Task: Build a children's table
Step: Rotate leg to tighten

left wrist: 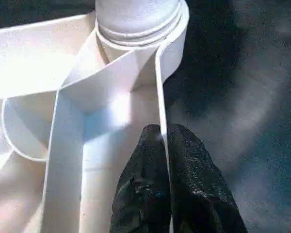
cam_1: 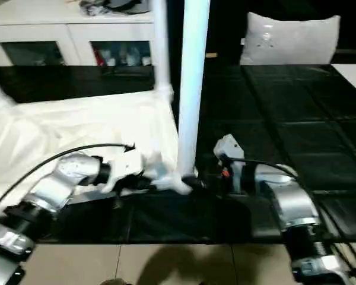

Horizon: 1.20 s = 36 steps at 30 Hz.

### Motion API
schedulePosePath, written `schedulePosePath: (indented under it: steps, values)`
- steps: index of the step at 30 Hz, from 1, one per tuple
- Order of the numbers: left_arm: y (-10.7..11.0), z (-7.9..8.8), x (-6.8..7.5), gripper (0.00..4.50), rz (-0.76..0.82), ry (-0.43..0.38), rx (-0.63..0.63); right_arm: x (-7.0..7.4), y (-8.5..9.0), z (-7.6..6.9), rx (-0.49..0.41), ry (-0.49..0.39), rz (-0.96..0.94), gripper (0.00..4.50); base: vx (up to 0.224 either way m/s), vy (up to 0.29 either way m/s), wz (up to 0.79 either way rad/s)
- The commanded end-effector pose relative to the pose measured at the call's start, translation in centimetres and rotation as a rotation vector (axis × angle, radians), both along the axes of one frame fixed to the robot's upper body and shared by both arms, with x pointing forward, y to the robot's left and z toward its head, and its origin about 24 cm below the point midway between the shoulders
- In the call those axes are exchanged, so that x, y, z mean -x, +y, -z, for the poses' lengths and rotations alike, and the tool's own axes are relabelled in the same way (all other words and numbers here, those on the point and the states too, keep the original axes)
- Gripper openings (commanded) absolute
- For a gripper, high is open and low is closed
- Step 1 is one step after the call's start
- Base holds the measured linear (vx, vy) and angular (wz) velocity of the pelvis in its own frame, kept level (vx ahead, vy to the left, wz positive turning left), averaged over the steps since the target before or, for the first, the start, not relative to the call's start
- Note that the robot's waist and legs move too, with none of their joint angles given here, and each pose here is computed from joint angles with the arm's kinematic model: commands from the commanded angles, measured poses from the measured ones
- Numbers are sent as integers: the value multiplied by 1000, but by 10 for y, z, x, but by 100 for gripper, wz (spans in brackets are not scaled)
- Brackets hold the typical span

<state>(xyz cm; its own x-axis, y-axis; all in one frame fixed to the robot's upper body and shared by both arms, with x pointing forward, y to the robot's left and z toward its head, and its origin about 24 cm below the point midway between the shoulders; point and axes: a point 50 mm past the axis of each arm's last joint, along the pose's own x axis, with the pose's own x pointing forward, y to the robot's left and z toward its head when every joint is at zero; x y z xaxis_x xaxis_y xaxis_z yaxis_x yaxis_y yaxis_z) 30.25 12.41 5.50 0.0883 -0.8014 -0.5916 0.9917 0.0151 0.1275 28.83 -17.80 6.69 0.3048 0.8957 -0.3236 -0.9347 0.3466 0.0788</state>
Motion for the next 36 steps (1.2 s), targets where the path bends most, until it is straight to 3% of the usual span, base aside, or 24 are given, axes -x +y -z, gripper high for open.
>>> schedulePosePath:
  steps: [1, 7, 17, 26, 31, 36]
  values:
    - [-7, -7, 6, 0, 131, -22, -21, 3, 6, -5, -12, 6, -94, 375, 0, 0, 0]
    - [-5, -5, 15, 0, 227, 11, -51, 9, 12, -5, -19, 56, -211, 321, 0, 0, 0]
    - [-8, -5, 17, 0, 262, 12, -43, 13, 18, -3, -35, 86, -283, 229, 0, 0, 0]
    - [-9, -4, 17, 0, 238, 14, -21, 17, 21, -1, -60, 109, -303, 201, 0, 0, 0]
    - [-18, -7, 14, 0, 141, 39, 53, 14, 30, 3, -98, 112, -204, 200, 0, 0, 0]
    - [-39, -10, 5, 0, -34, 21, 100, -11, 51, 16, -81, 96, 138, 199, 0, 0, 0]
